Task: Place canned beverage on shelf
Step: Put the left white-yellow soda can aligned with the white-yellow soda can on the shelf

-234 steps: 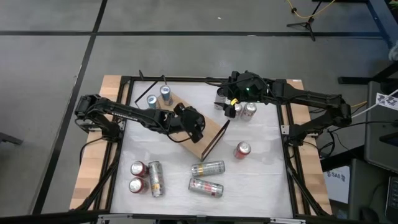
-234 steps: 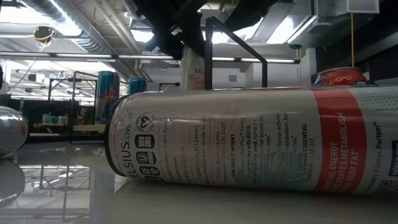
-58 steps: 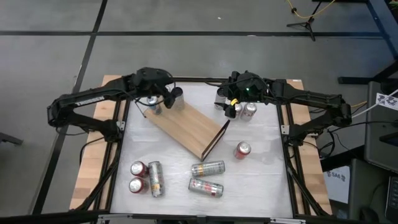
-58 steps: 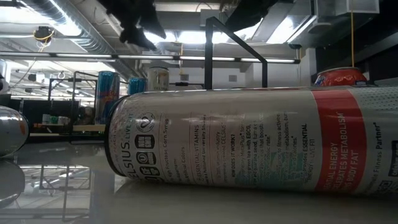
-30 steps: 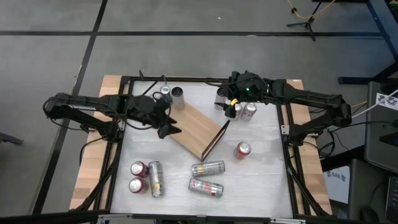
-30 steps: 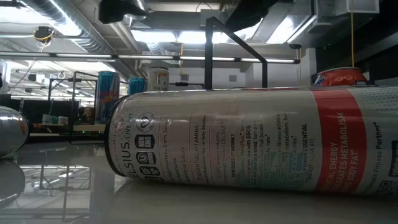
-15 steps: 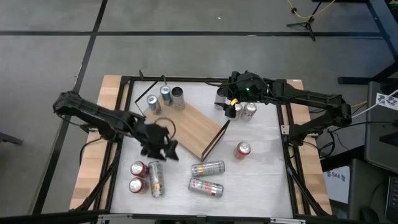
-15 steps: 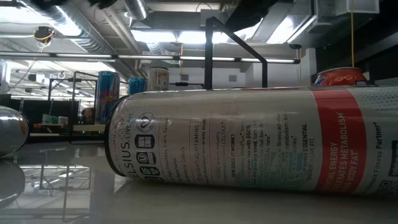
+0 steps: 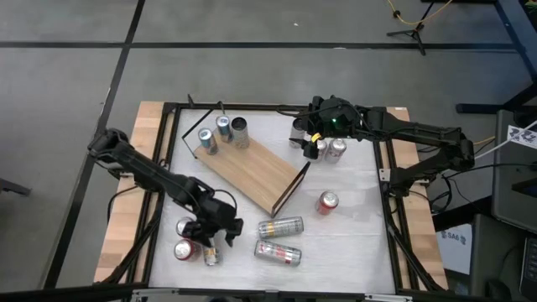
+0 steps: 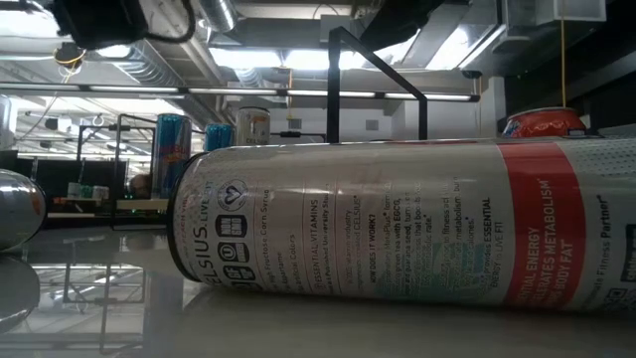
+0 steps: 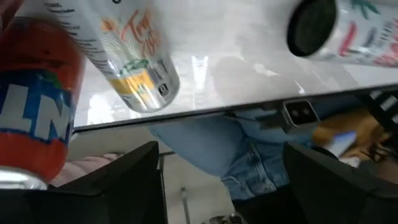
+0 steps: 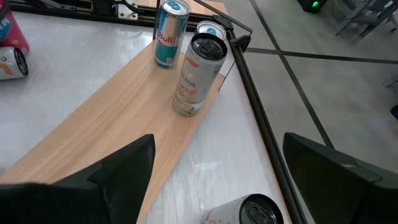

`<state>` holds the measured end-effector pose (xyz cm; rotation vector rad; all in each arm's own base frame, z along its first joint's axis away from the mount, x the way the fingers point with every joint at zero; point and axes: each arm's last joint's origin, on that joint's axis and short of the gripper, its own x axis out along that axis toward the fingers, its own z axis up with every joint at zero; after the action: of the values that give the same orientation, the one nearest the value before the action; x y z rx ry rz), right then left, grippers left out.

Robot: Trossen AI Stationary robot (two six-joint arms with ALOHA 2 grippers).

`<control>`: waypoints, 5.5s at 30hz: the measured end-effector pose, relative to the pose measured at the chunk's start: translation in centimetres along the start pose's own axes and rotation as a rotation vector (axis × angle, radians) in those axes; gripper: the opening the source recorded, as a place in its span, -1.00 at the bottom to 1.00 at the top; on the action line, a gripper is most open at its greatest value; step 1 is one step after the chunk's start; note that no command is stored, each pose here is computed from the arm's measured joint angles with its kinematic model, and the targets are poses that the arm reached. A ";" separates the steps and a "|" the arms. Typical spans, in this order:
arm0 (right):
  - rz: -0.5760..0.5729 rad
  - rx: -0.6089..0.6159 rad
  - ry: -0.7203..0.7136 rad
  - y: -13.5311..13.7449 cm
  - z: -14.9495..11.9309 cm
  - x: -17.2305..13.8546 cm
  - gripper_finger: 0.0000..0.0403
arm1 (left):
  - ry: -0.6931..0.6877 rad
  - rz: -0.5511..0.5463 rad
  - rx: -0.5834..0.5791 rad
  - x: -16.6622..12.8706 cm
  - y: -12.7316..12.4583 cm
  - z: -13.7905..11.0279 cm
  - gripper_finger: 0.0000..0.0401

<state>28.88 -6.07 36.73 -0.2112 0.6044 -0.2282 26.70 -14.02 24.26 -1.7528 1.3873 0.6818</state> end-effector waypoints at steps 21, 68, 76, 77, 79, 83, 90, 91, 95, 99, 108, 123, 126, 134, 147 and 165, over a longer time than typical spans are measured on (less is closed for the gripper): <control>0.000 0.000 0.000 0.0 0.0 0.0 0.73 | -0.132 0.252 -0.144 4.0 0.9 2.4 0.67; 0.000 0.000 0.000 0.0 0.0 0.0 0.73 | -0.529 0.351 -0.156 5.3 2.6 4.5 0.50; 0.000 0.000 0.000 0.0 0.0 0.0 0.73 | -0.548 0.349 -0.152 5.3 2.6 4.6 0.38; 0.000 0.000 0.000 0.0 0.0 0.0 0.73 | -0.551 0.347 -0.151 5.3 2.6 4.6 0.37; 0.000 0.000 0.000 0.0 0.0 0.0 0.73 | -0.552 0.346 -0.152 5.3 2.6 4.6 0.37; 0.000 0.000 0.000 0.0 0.0 0.0 0.73 | -0.559 0.343 -0.154 5.3 2.6 4.6 0.37; 0.000 0.000 0.000 0.0 0.0 0.0 0.73 | -0.584 0.332 -0.161 5.2 2.6 4.7 0.27; 0.000 0.000 0.000 0.0 0.0 0.0 0.73 | -0.585 0.332 -0.161 5.2 2.6 4.7 0.26; 0.000 0.000 0.000 0.0 0.0 0.0 0.73 | -0.589 0.337 -0.163 5.2 2.7 4.7 0.28; 0.000 0.000 0.000 0.0 0.0 0.0 0.73 | -0.596 0.338 -0.166 5.2 2.7 4.7 0.31; 0.000 0.000 0.000 0.0 0.0 0.0 0.73 | -0.598 0.349 -0.172 5.2 2.8 4.8 0.32; 0.000 0.000 0.000 0.0 0.0 0.0 0.73 | -0.574 0.373 -0.161 5.2 2.9 4.7 0.32; 0.000 0.000 0.000 0.0 0.0 0.0 0.73 | -0.569 0.377 -0.156 5.2 2.9 4.7 0.34; 0.000 0.000 0.000 0.0 0.0 0.0 0.73 | -0.571 0.382 -0.156 5.2 2.9 4.8 0.56; 0.000 0.000 0.000 0.0 0.0 0.0 0.73 | -0.580 0.375 -0.154 5.2 2.9 4.8 0.63; 0.000 0.000 0.000 0.0 0.0 0.0 0.73 | -0.580 0.446 -0.189 5.9 3.2 5.2 0.62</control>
<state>28.88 -6.08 36.73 -0.2115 0.6041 -0.2281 25.44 -13.15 15.92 -1.2231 1.3239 1.4716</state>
